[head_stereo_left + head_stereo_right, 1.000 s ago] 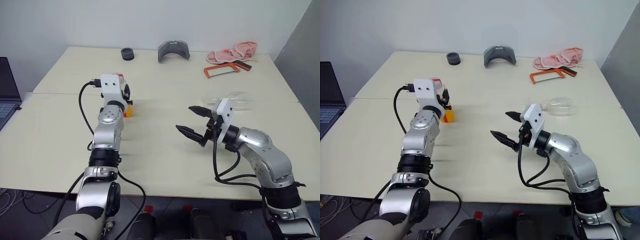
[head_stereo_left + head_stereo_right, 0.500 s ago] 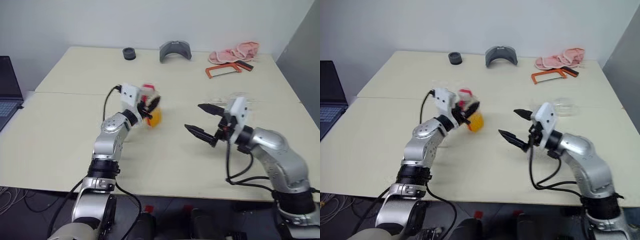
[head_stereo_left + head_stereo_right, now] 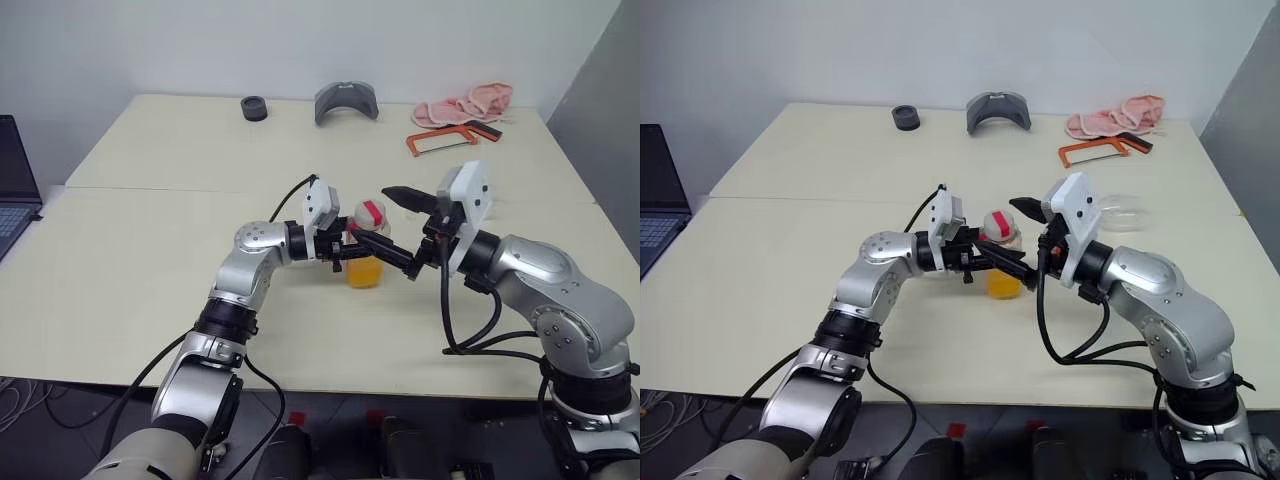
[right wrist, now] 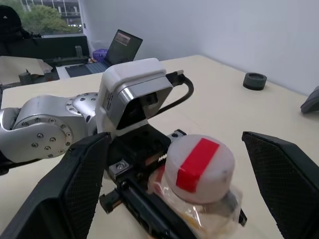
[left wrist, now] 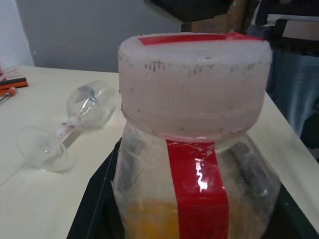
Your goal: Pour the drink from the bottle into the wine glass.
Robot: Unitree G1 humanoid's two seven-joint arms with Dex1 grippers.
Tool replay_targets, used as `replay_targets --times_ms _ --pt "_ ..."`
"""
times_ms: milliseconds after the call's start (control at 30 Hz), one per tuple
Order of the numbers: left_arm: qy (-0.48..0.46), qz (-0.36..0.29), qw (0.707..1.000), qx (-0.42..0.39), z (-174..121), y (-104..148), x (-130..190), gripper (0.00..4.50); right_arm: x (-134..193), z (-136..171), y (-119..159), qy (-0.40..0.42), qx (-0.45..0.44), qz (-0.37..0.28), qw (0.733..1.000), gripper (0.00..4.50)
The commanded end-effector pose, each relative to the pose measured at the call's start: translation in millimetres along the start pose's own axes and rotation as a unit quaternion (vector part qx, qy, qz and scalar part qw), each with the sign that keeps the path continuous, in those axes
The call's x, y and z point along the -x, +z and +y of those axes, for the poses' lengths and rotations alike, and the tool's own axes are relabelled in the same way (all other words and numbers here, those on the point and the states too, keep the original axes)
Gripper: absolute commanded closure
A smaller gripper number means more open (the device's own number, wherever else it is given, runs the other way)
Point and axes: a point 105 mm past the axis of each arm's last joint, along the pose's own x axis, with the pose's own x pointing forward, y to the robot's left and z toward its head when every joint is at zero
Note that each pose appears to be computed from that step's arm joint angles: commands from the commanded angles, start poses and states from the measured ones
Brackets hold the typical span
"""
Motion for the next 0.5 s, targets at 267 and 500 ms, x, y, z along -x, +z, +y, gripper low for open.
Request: replay_targets --times_ms 267,500 --pt "-0.038 -0.013 0.999 -0.030 -4 12 -7 2.69 -7 -9 0 -0.032 0.000 0.003 0.999 0.00" --pt "-0.043 -0.012 0.999 -0.031 -4 12 -6 2.69 -8 -10 -3 -0.033 -0.010 0.002 0.999 1.60"
